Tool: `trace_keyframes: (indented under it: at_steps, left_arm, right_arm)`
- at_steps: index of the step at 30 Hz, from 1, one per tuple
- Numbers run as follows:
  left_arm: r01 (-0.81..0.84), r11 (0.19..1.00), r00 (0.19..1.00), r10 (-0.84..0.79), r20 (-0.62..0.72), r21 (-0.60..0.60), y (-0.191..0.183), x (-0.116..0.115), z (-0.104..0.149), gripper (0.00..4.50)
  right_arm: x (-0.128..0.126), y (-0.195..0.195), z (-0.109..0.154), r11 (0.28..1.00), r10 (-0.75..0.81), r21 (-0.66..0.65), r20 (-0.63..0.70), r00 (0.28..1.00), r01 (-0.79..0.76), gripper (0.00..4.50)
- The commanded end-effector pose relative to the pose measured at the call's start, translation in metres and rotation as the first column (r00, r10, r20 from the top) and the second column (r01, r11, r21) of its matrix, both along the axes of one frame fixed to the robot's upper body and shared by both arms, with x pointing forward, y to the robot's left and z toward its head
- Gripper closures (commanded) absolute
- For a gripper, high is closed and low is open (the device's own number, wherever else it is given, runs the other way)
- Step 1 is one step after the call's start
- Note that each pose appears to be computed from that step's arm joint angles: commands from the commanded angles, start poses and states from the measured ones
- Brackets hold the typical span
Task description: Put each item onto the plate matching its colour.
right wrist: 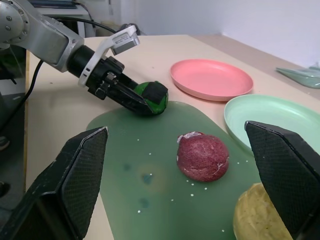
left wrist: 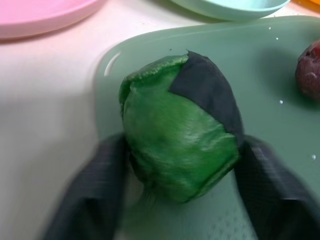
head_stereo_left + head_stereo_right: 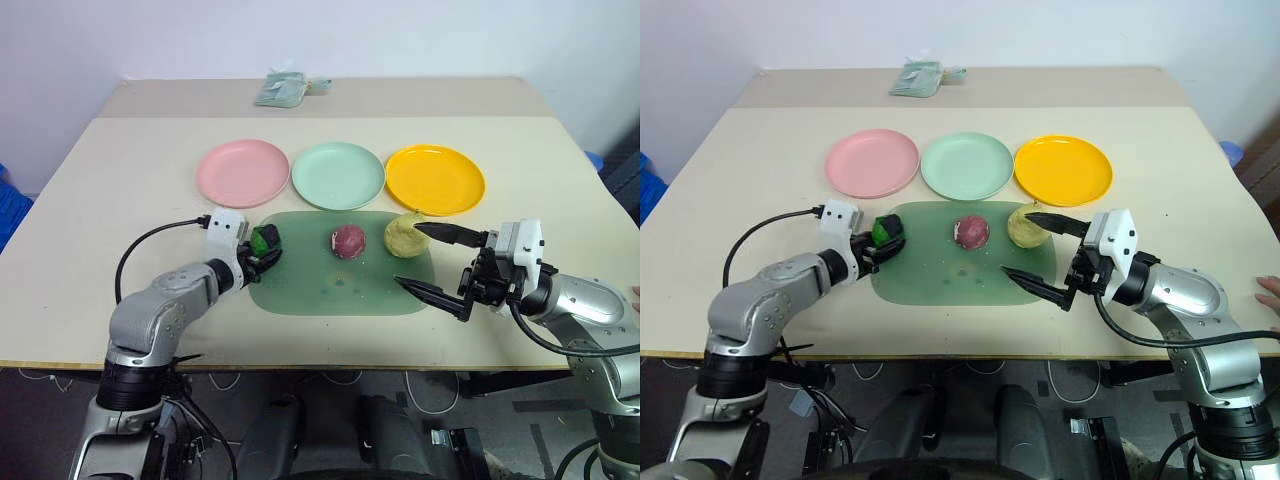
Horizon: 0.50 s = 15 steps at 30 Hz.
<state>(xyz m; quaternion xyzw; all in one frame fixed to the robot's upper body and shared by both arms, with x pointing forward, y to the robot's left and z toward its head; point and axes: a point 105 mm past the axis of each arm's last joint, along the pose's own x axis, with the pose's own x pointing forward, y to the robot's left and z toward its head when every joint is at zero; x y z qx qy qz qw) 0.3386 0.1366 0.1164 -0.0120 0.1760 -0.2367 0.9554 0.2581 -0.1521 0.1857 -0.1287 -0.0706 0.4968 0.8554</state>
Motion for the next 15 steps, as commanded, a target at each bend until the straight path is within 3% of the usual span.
trace_keyframes:
  at_steps: [1,8,11,15]
  left_arm:
    - [0.008,1.000,0.996,-0.008,0.093,0.001,-0.003,0.005,0.022,2.17]
    - [-0.028,1.000,0.979,0.026,0.204,0.005,-0.005,0.023,0.054,2.17]
    - [-0.054,0.998,0.971,0.057,0.231,-0.018,-0.015,0.050,0.072,2.17]
    - [-0.064,0.998,0.979,0.061,0.196,0.010,-0.039,0.091,0.078,2.17]
  right_arm:
    - [-0.004,0.001,0.011,1.000,-0.002,0.003,0.060,0.998,0.002,0.00]
    - [-0.004,-0.001,0.013,1.000,-0.031,0.006,0.075,0.997,0.031,0.00]
    - [0.001,-0.002,0.018,0.998,-0.066,0.022,0.099,0.993,0.064,0.00]
    - [0.014,-0.005,0.025,0.991,-0.132,0.041,0.146,0.980,0.128,0.00]
